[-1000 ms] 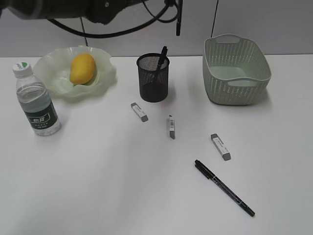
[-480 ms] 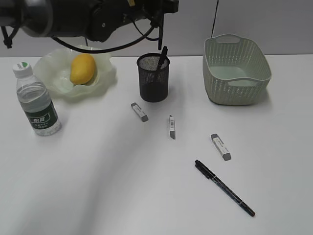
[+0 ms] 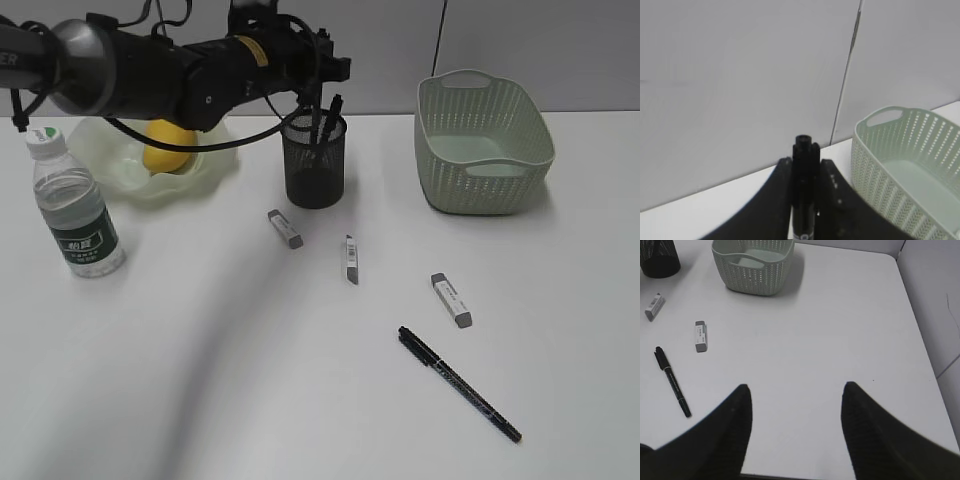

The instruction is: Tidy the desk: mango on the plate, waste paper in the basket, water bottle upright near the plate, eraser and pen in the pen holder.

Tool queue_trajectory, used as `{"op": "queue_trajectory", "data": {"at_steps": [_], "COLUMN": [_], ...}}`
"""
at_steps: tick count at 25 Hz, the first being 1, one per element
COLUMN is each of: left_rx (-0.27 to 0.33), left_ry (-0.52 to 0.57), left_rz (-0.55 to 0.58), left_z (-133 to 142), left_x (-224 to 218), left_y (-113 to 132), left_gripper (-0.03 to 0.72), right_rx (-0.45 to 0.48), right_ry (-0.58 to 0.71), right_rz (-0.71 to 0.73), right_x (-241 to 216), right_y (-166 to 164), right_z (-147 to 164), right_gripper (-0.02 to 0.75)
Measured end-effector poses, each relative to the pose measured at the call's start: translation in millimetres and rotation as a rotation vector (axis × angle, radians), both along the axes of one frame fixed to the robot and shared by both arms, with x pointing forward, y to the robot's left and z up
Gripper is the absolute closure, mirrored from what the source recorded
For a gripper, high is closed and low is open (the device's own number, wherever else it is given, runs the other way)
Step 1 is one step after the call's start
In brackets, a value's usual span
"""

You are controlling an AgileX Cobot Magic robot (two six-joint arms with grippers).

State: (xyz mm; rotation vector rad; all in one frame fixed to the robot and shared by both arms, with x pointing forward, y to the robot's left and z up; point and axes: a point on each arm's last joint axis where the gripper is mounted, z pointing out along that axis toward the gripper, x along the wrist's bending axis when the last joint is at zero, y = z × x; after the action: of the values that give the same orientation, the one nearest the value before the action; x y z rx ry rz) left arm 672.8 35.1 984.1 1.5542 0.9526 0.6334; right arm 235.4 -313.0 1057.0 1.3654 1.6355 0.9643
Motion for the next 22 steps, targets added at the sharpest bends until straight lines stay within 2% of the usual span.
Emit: {"op": "queue_trajectory", "data": {"at_steps": [5,7,9,12,15,18,20,22], "left_rx": [0.011,0.037,0.064,0.085,0.096,0.133,0.172,0.203], "left_ry": [0.016,0.037,0.050,0.052,0.057,0.095,0.115,0.120], "left_rz": [0.004,0.005,0.003,-0.002,-0.004,0.002,0.005,0.014], "left_z": [-3,-6,-8,-9,-10,-5,8,33], "left_x": [0,1,1,1,1,-2,-7,-15], "left_y": [2,4,5,6,7,9,13,20], "left_gripper": [0.571,0.558,0.484,0.255,0.097,0.062,0.060,0.060], "right_rx": [0.001,0.001,0.001,0.001,0.001,0.001,0.006,0.009], "right_ry": [0.000,0.000,0.000,0.000,0.000,0.000,0.001,0.000], "right_rz": [0.000,0.000,0.000,0.000,0.000,0.000,0.002,0.005], "right_x": [0,0,0,0,0,0,0,1], "right_y": [0,0,0,0,0,0,0,1], "right_z": [0,0,0,0,0,0,0,1], "right_gripper": [0.280,0.280,0.280,0.280,0.280,0.280,0.280,0.280]}}
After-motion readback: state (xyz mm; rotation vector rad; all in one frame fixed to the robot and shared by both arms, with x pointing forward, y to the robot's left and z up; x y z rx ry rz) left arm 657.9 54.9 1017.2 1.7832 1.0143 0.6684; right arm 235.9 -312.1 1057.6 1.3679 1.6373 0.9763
